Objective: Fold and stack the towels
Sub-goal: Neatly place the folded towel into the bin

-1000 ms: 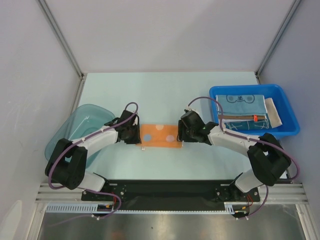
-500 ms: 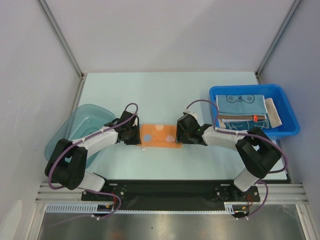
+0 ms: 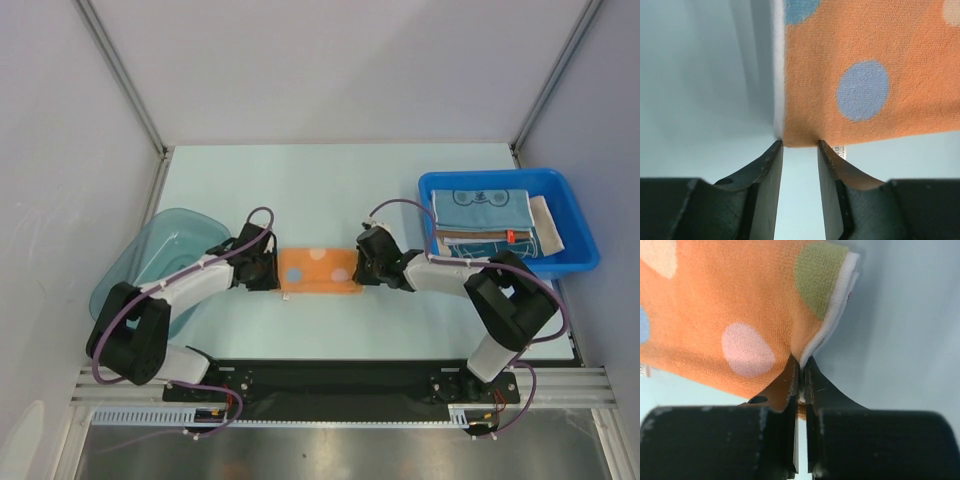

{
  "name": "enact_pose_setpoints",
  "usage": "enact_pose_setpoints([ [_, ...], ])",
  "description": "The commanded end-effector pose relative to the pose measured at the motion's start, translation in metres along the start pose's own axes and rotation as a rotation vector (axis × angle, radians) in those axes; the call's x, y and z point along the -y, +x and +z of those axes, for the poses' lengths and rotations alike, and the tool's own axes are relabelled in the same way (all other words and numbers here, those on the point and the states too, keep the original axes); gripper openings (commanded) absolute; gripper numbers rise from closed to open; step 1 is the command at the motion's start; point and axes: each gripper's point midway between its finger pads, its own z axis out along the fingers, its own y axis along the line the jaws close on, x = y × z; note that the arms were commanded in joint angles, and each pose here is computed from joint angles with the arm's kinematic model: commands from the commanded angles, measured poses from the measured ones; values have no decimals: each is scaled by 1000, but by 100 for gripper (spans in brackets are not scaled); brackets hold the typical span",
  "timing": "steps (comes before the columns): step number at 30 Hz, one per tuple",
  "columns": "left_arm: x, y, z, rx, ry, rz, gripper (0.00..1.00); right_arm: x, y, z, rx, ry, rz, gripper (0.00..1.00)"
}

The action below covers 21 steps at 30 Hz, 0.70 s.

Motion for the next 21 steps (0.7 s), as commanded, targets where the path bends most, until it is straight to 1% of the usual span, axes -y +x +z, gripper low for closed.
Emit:
enact_pose_setpoints([
  [1,-3,-15,-18,61,-24,-13,40,18,1,-12,-28,40,-88,0],
  [3,-3,-26,-31,81,-30,1,44,12,-17,-27,-14,39,-128,0],
  [4,0,-46,-43,125,-24,-1,46,13,-25,-33,-8,46,-148,0],
  [5,-3,-50,-51,129,-38,17,47,12,-35,-41,5,50,-193,0],
  [6,-3,-60,-59,156,-44,26,48,17,-35,-48,-23,72,-212,0],
  [7,-1,-75,-70,196,-39,27,49,8,-53,-55,4,63,-222,0],
  [9,-3,-86,-82,228,-46,46,50,15,-56,-65,-31,86,-265,0],
  [10,-6,-91,-87,240,-48,42,51,9,-71,-73,-8,81,-274,0],
  [11,-6,-96,-91,254,-45,51,51,15,-77,-76,-10,99,-270,0],
  [13,-7,-97,-94,265,-42,57,51,23,-81,-85,-47,115,-297,0],
  [14,-8,-97,-94,267,-43,66,51,20,-99,-92,-21,115,-296,0],
  [15,-9,-96,-93,266,-43,70,51,32,-100,-98,-52,169,-328,0],
  [16,-9,-95,-93,267,-42,72,51,36,-106,-102,-57,184,-336,0],
  [17,-10,-92,-90,258,-40,76,52,32,-121,-110,-33,178,-342,0],
  [18,-9,-91,-89,254,-34,81,52,45,-125,-114,-57,197,-320,0],
  [20,-8,-85,-85,238,-18,88,52,54,-144,-124,-33,201,-319,0],
  [21,-8,-84,-83,233,-15,90,52,69,-155,-129,-21,224,-291,0],
])
